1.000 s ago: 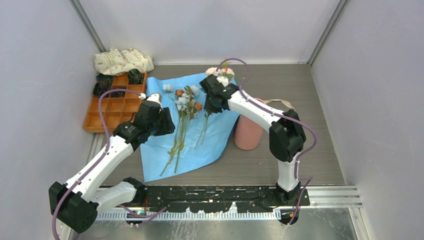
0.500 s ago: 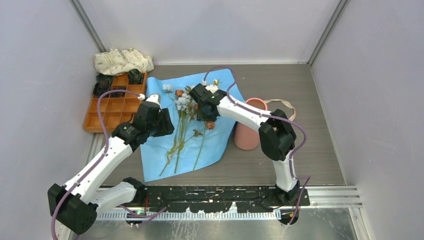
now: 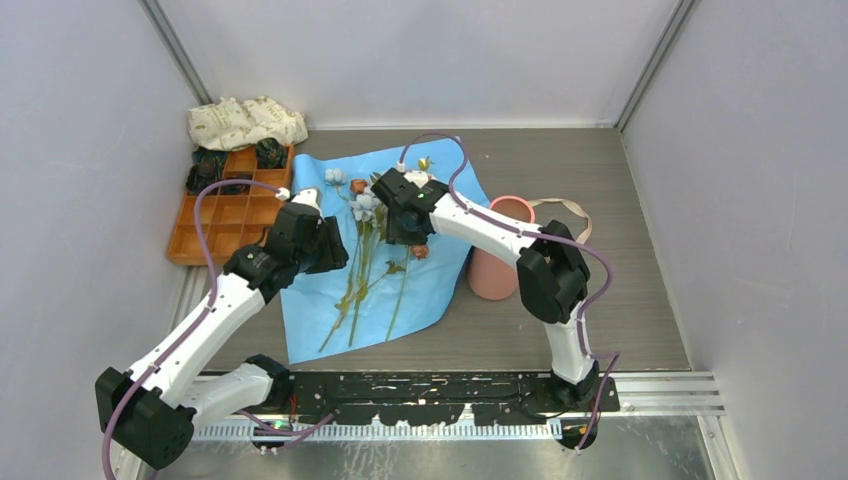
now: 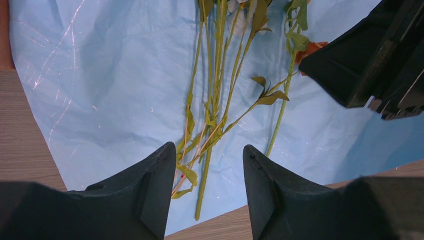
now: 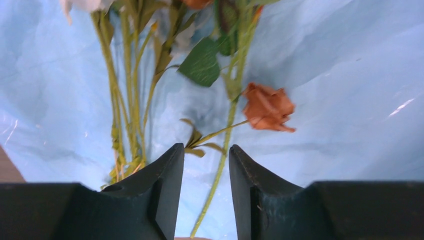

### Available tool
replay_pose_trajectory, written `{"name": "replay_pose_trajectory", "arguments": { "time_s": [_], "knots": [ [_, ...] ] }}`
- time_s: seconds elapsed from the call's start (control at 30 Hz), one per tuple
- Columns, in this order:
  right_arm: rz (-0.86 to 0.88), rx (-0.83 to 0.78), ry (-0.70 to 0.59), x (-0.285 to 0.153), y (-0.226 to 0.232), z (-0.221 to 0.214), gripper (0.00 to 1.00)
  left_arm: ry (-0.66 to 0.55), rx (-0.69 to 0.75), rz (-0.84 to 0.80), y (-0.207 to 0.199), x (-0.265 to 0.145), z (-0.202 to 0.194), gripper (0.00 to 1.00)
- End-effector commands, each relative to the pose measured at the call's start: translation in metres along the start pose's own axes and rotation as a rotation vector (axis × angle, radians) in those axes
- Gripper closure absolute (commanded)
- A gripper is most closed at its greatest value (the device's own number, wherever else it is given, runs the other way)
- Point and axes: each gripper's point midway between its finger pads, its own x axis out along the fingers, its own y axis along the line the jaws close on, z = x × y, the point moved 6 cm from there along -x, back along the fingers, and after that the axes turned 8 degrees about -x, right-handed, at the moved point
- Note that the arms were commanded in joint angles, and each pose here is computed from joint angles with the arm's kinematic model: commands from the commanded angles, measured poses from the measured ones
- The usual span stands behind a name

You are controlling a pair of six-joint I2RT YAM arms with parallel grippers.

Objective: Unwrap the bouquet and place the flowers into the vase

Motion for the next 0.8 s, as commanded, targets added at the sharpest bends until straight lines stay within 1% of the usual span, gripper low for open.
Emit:
{"name": "replay_pose_trajectory", "arguments": {
  "time_s": [0.0, 0.13, 0.27, 0.77],
  "knots": [
    [0.097, 0.014, 0.029, -0.002, 0.031, -0.015, 0.55, -0.045, -0.013, -0.015, -0.003, -0.007, 0.008, 0.47],
    [0.129, 0.030, 0.088, 0.009, 0.043, -0.036, 0.55, -0.046, -0.012, -0.008, -0.002, -0.010, 0.009, 0.47],
    [0.132, 0.052, 0.108, 0.017, 0.045, -0.046, 0.53, -0.062, -0.012, -0.011, 0.000, -0.015, 0.010, 0.46],
    [0.071, 0.077, 0.120, 0.051, 0.043, -0.041, 0.53, -0.069, -0.001, -0.027, 0.000, -0.020, 0.010, 0.46]
  ]
}}
